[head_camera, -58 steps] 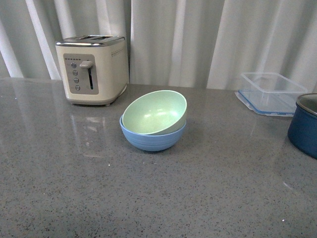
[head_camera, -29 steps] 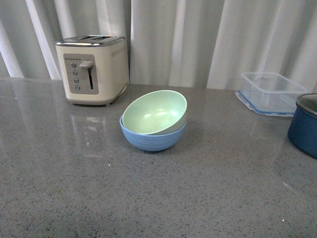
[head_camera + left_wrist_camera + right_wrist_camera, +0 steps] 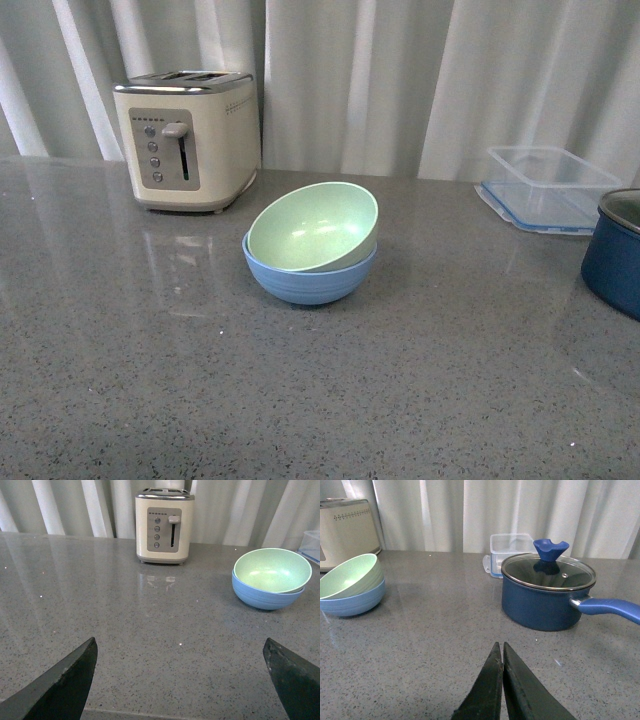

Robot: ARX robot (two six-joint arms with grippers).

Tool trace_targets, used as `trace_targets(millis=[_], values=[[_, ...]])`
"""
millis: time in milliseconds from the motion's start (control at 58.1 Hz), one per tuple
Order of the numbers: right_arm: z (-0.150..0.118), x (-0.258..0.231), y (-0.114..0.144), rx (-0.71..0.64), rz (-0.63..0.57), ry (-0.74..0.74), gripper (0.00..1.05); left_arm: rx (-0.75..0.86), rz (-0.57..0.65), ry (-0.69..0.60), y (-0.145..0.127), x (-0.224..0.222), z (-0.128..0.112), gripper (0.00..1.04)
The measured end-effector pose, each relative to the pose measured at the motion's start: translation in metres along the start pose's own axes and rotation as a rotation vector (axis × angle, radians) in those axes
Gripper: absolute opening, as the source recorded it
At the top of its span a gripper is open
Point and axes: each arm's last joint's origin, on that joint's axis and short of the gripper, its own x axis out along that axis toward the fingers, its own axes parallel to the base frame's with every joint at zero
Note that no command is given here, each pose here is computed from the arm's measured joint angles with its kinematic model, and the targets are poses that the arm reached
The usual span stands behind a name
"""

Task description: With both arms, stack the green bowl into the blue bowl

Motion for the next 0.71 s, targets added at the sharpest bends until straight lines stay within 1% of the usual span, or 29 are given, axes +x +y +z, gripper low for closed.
trace_targets(millis=[69,155,172,189,293,413,431,499,706], values=[[0.0,0.0,0.0,0.0,0.0,0.0,0.25,0.0,0.0,0.0,0.0,0.0,0.0,0.98],[0.0,0.0,0.0,0.0,0.0,0.0,0.48,0.0,0.0,0.0,0.0,0.0,0.0,0.98],[0.0,0.0,0.0,0.0,0.0,0.0,0.5,0.0,0.0,0.0,0.0,0.0,0.0,0.98],[0.0,0.0,0.0,0.0,0.0,0.0,0.55,0.0,0.0,0.0,0.0,0.0,0.0,0.98],[0.0,0.0,0.0,0.0,0.0,0.0,0.77,0.0,0.0,0.0,0.0,0.0,0.0,0.98],[0.0,0.0,0.0,0.0,0.0,0.0,0.96,0.0,0.0,0.0,0.0,0.0,0.0,0.98],[0.0,0.0,0.0,0.002,0.0,0.0,0.97,0.0,0.0,0.0,0.0,0.0,0.0,0.98],[0.0,0.0,0.0,0.001,0.0,0.0,0.94,0.0,0.0,0.0,0.0,0.0,0.0,0.98],[0.0,0.0,0.0,0.001,0.0,0.0,0.95,0.0,0.0,0.0,0.0,0.0,0.0,0.98]])
